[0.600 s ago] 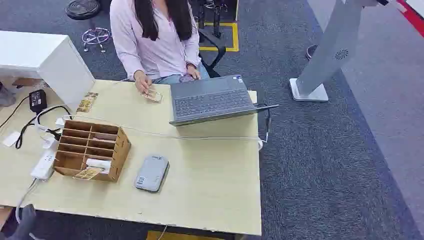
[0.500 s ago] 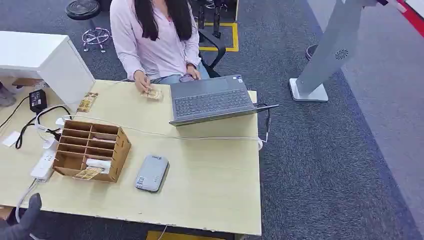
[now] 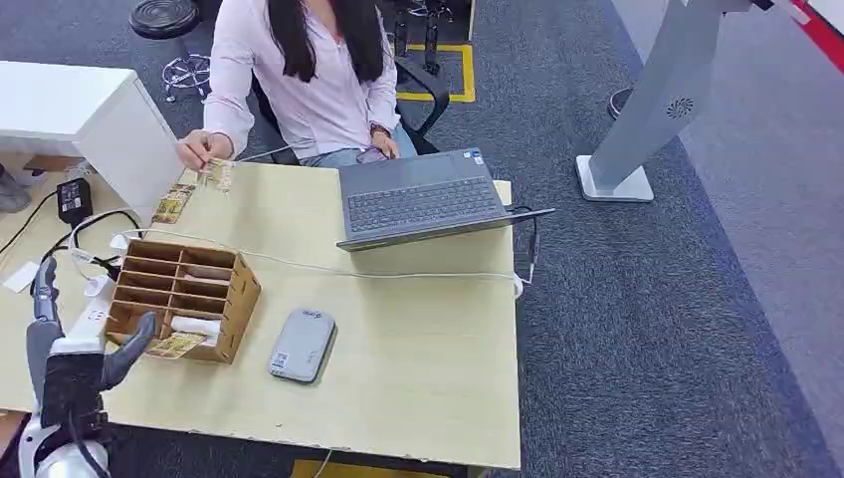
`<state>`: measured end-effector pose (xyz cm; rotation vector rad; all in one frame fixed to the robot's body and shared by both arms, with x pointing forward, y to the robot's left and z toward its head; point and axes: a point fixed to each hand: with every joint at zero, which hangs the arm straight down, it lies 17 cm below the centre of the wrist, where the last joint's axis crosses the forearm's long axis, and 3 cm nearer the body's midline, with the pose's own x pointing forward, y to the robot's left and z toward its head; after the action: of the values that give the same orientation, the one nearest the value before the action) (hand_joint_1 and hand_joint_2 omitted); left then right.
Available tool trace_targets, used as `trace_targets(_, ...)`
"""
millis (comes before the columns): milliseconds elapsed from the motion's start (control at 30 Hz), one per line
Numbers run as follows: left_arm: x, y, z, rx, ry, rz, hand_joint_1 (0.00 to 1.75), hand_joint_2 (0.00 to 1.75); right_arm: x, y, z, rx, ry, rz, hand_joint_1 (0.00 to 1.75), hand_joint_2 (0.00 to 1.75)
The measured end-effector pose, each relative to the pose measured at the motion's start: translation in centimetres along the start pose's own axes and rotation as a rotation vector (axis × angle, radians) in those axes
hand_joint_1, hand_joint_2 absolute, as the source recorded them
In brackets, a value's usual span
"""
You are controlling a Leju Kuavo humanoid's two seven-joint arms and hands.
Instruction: Pass the card to the sensor for recognition and then transmit it.
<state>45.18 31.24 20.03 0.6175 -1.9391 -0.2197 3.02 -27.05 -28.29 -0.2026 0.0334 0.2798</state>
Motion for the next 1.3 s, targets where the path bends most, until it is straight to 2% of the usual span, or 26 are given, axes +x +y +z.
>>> trace_targets(367, -1.2, -4.8, -4.7, -0.163, 0.013, -0.253, 0.0, 1.75, 0.2, -0.2, -0.1, 0.016, -0.034, 0.073, 0.0, 1.75)
trace_targets(633, -2.4, -6.4, -7.9, -0.242, 0.019, -0.474, 0.0, 1.75, 0.5, -0.4, -0.1, 0.025, -0.061, 0.137, 0.0, 1.75)
trace_targets(967, -4.0, -5.9, -12.0, -0.289, 0.021, -0.795, 0.0, 1.75, 0.6, -0.7, -0.2, 0.037, -0.094, 0.231, 0.0, 1.75)
trace_targets(1300, -5.4, -4.3, -14.4, -0.304, 0.026, -1.044, 0.0, 1.75, 0.7, -0.9, -0.3, 0.045, -0.116, 0.302, 0.0, 1.75)
